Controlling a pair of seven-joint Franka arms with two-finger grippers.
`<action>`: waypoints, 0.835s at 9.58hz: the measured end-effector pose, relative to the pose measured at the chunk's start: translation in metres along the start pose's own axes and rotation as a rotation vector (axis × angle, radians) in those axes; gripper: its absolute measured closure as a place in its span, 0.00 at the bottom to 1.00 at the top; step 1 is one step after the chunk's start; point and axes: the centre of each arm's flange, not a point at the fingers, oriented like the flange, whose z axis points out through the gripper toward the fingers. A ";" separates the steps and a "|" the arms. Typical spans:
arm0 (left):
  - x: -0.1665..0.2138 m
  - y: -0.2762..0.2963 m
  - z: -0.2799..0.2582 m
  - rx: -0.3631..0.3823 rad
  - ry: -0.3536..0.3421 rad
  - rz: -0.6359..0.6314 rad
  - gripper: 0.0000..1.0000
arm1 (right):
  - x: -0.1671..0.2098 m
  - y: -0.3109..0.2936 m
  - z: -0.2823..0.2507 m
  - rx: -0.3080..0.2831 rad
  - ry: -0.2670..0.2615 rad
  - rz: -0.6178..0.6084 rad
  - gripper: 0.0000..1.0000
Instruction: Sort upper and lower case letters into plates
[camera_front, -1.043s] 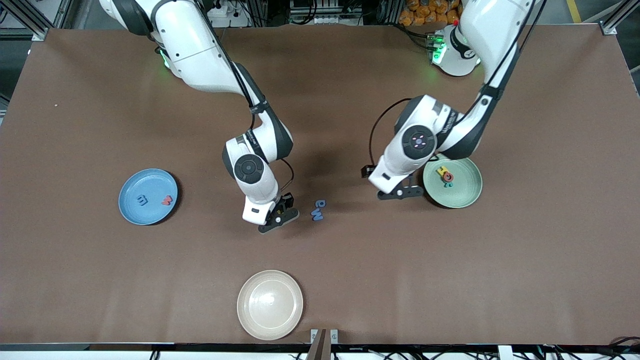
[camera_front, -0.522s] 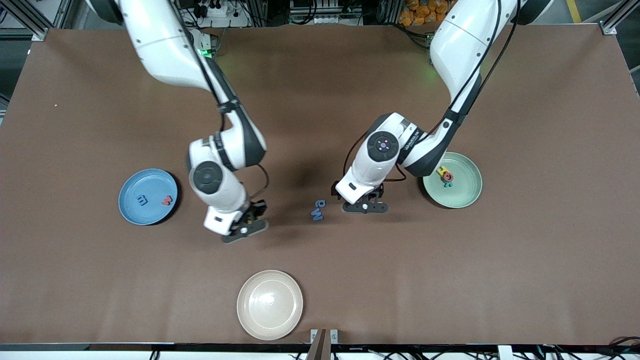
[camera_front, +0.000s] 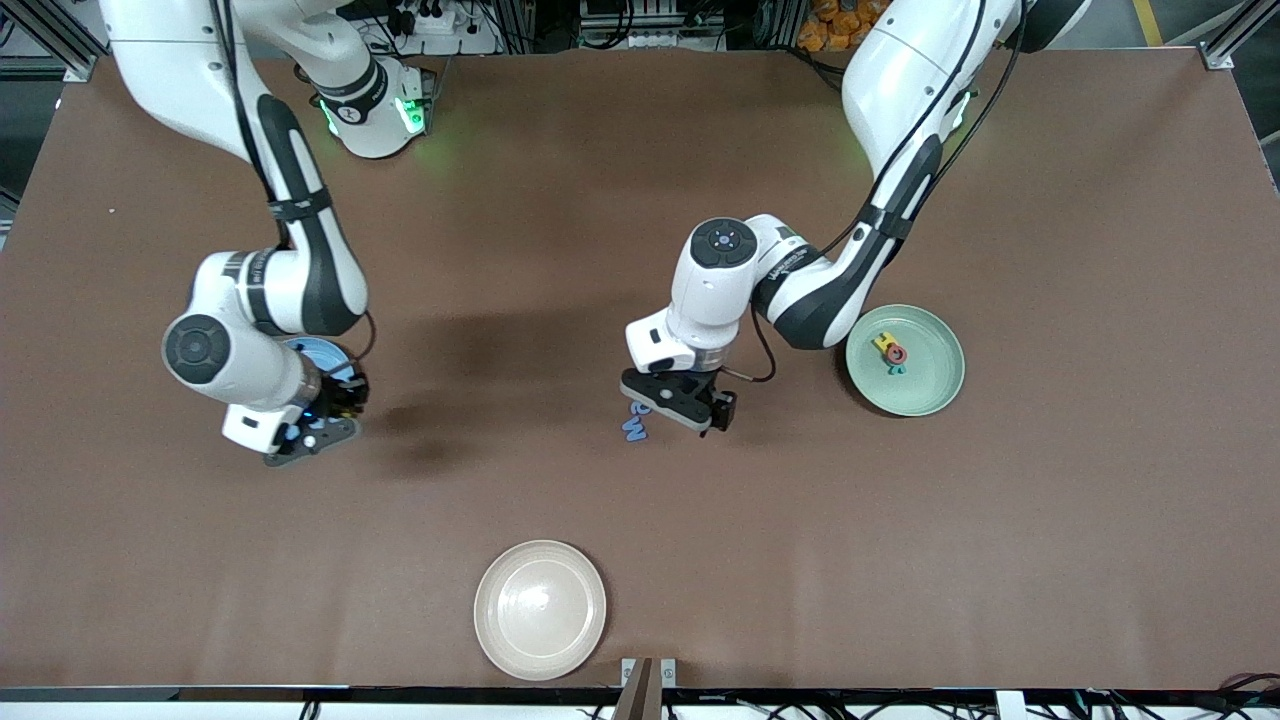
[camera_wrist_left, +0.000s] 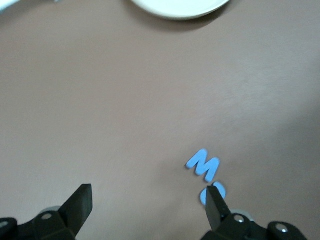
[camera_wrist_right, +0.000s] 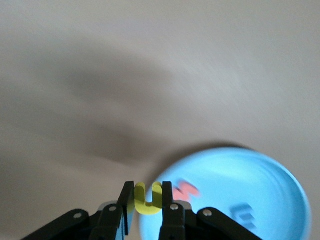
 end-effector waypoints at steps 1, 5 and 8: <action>-0.004 0.004 0.014 -0.022 0.042 0.078 0.00 | -0.012 0.013 0.007 -0.024 -0.032 -0.001 0.74; -0.030 0.008 0.086 -0.064 0.060 0.305 0.00 | -0.030 0.043 0.009 -0.064 -0.057 0.002 0.49; -0.028 0.019 0.085 -0.070 0.068 0.320 0.00 | -0.029 0.040 0.009 -0.065 -0.056 -0.004 0.03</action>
